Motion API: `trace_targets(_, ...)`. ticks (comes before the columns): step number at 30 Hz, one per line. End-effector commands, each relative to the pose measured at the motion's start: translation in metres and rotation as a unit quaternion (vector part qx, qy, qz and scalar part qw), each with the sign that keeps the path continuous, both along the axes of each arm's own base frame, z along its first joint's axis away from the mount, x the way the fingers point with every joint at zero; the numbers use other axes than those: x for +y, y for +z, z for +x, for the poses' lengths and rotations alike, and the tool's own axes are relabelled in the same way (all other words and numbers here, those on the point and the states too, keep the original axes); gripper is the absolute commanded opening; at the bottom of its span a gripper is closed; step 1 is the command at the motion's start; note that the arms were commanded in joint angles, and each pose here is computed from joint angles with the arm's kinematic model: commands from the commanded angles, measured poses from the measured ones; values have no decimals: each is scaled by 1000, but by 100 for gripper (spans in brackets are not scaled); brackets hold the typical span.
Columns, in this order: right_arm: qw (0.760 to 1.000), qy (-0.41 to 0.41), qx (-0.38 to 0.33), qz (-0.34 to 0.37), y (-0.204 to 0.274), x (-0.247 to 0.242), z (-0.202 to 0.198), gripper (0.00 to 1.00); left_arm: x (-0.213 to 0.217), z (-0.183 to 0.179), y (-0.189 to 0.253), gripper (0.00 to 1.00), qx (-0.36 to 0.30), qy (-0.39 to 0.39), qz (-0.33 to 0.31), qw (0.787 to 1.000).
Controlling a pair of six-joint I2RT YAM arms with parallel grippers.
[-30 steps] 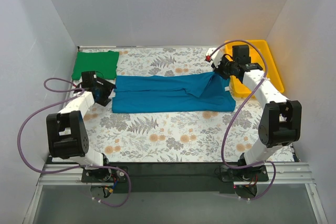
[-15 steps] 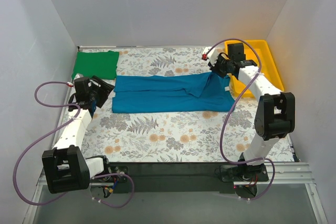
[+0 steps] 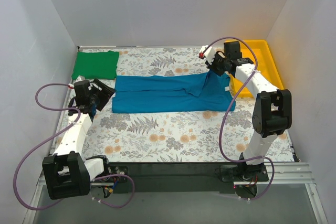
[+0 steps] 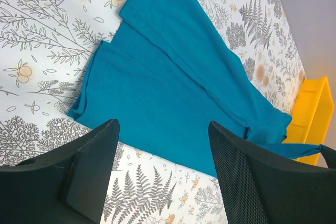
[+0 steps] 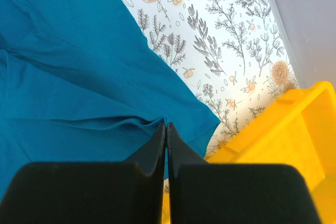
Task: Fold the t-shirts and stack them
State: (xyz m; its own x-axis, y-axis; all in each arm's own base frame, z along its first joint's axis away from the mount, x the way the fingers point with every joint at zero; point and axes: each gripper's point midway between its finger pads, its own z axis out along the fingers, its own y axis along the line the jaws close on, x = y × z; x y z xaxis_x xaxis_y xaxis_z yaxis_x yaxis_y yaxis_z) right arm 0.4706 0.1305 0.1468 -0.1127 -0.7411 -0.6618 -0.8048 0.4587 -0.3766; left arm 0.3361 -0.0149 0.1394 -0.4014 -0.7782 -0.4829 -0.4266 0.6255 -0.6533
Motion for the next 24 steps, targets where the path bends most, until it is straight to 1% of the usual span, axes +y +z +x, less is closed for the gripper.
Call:
trace_targets(1,1000,-4,-26,9,19,7,15,2,-1,-7,2,68,-7,-11,10,1000)
trace_targets(11,1000,-3,-26,3,16,13,18,3,-3,-14,-6,68,0,-20,10,1000)
trace_targets(16,1000,-19,-16,-1,6,13,25,5,-4,-16,-3,68,-5,-24,14,1000)
trace_targets(18,1000,-28,-9,0,0,15,31,15,-3,-16,-1,68,-7,-24,16,1000)
trace_targets(19,999,-51,-8,1,-2,14,35,21,-4,-16,-1,68,-6,-25,16,1000)
trace_targets(20,998,-64,-6,1,-4,13,39,33,-3,-17,0,68,-8,-25,16,1000)
trace_targets(21,997,-81,0,0,-12,13,44,39,-4,-17,1,68,-9,-25,15,1000)
trace_targets(22,991,-131,-12,9,-6,5,55,43,-4,-17,3,68,-12,-27,17,999)
trace_targets(23,987,-159,-16,14,-4,1,60,54,-4,-18,3,68,-13,-28,17,999)
trace_targets(24,984,-178,-19,16,-3,-3,64,56,-4,-18,4,68,-14,-28,18,999)
